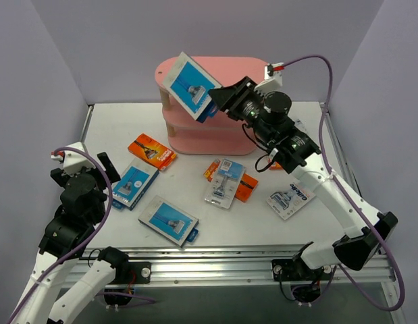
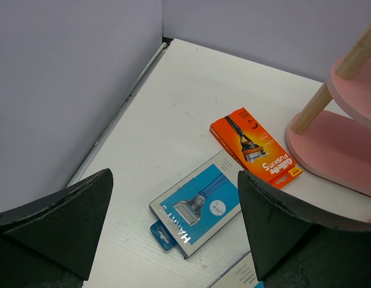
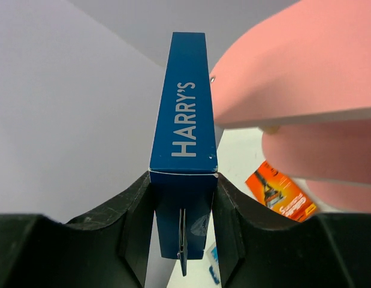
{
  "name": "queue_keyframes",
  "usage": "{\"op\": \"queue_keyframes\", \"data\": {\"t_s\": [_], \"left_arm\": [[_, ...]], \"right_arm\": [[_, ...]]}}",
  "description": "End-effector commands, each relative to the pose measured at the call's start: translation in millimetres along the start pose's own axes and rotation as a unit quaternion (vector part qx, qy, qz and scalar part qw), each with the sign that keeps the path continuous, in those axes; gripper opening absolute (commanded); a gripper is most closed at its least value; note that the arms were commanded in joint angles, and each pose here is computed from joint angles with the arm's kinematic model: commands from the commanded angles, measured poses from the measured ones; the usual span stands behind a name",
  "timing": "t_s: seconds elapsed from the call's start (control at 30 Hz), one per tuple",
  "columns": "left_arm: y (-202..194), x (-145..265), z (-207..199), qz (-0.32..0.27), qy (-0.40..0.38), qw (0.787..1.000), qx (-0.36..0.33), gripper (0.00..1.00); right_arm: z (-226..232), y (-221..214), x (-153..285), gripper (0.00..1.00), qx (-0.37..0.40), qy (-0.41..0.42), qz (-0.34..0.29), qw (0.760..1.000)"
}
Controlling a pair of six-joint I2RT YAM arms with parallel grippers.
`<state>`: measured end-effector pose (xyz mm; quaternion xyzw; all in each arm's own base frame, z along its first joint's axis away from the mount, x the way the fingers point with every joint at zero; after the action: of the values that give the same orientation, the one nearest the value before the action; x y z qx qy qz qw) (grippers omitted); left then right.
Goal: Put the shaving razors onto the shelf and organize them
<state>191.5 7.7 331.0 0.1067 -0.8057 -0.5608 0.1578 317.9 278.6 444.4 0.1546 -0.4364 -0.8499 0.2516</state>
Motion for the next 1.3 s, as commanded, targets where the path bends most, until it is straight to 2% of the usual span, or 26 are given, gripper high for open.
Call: {"op": "queue_keyframes", "data": {"t_s": [0.0, 0.17, 0.43, 0.77, 1.27], "left_arm": [[7, 0, -3, -0.011, -0.006, 1.000, 0.013, 0.94], [6, 0, -5, -0.008, -0.012, 1.000, 0.012, 0.94], [3, -2, -9, -0.001, -0.019, 1.000, 0.009, 0.94], [0, -4, -14, 0.007, -0.032, 0.999, 0.007, 0.94], [-4, -5, -18, 0.016, -0.040, 0.999, 0.003, 0.94]], "right_arm": [[10, 70, 22, 0.00, -0.011, -0.004, -0.111, 0.994], [-26, 96, 24, 0.00, -0.044, -0.066, -0.171, 0.982], [-64, 111, 19, 0.00, -0.068, -0.154, -0.233, 0.958], [-113, 100, 11, 0.00, -0.112, -0.219, -0.246, 0.937], [-149, 86, 15, 0.00, -0.151, -0.255, -0.252, 0.921]]}}
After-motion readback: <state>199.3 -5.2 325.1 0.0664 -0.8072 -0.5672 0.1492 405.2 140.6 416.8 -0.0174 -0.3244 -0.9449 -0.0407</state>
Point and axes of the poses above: each gripper's point midway between its finger pads, its own x axis back along the fingers, its own z axis along the line the jaws close on, y = z × x, the point moved 4 cm from there along x, back along the fingers, and after that the axes turned 14 degrees about x, right-handed, at the moved point
